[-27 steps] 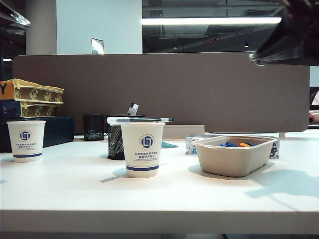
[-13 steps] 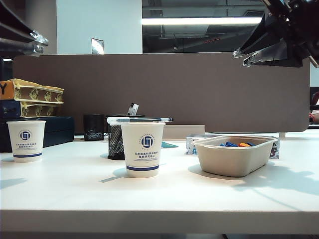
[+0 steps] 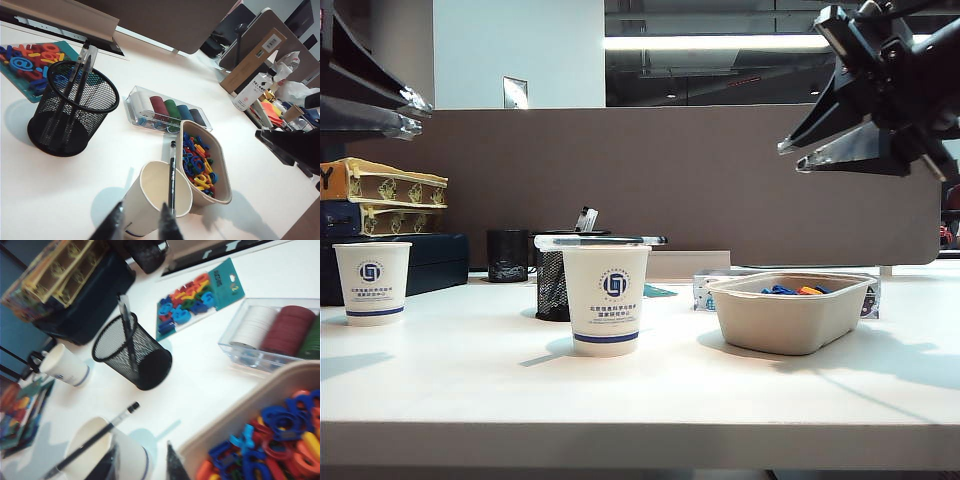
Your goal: Pick up one pen and put it in the pen container.
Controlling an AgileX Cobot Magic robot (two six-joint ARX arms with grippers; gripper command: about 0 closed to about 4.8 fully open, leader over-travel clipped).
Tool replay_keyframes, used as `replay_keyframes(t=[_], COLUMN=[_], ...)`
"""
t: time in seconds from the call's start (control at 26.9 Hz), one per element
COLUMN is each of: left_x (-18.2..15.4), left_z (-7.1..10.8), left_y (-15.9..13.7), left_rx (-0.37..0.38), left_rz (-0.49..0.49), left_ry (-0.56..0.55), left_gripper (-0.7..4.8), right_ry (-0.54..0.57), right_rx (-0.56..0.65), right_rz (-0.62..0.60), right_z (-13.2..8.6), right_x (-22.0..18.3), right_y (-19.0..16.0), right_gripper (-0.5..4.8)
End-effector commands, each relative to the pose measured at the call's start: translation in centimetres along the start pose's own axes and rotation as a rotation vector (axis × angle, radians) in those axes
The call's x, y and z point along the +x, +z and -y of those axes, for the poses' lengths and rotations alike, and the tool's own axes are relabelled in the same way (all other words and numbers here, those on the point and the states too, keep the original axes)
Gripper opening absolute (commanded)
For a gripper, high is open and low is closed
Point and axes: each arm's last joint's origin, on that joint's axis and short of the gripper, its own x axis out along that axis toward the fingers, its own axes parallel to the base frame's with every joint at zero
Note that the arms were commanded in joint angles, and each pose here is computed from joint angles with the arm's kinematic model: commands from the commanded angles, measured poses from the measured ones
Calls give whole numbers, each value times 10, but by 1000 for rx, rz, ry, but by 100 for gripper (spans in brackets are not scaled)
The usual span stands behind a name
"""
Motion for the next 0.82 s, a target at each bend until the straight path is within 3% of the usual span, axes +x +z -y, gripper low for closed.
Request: replay_keyframes(t=[0.04,0.3,0.37,0.67,0.71,0.78,0.82], left_x=[1,3,5,20,23,30,33], left_z=[1,0,-2,-6,-6,-6,-6], left_y=[4,4,4,13,14,16,17], left_rx=[18,16,9,0,-2,-9,-10], left_rz=[23,21,12,-15,-21,-38,-44], left_ry=[-17,-16,-12,-14,-17,-25,-28], left_gripper=[91,98,126,128,140,246,253], right_ry=[53,91,105,136,138,152,154], right_rx=[21,111,131,160,170,181,182], right_rz=[32,34,22,18,14,-7,-11], right_z=[-3,4,5,0,0,0,0], right_x=[6,19,26,47,48,54,55], right_y=[4,3,6,26,27,32,32], right_gripper=[117,118,118,118,118,132,143])
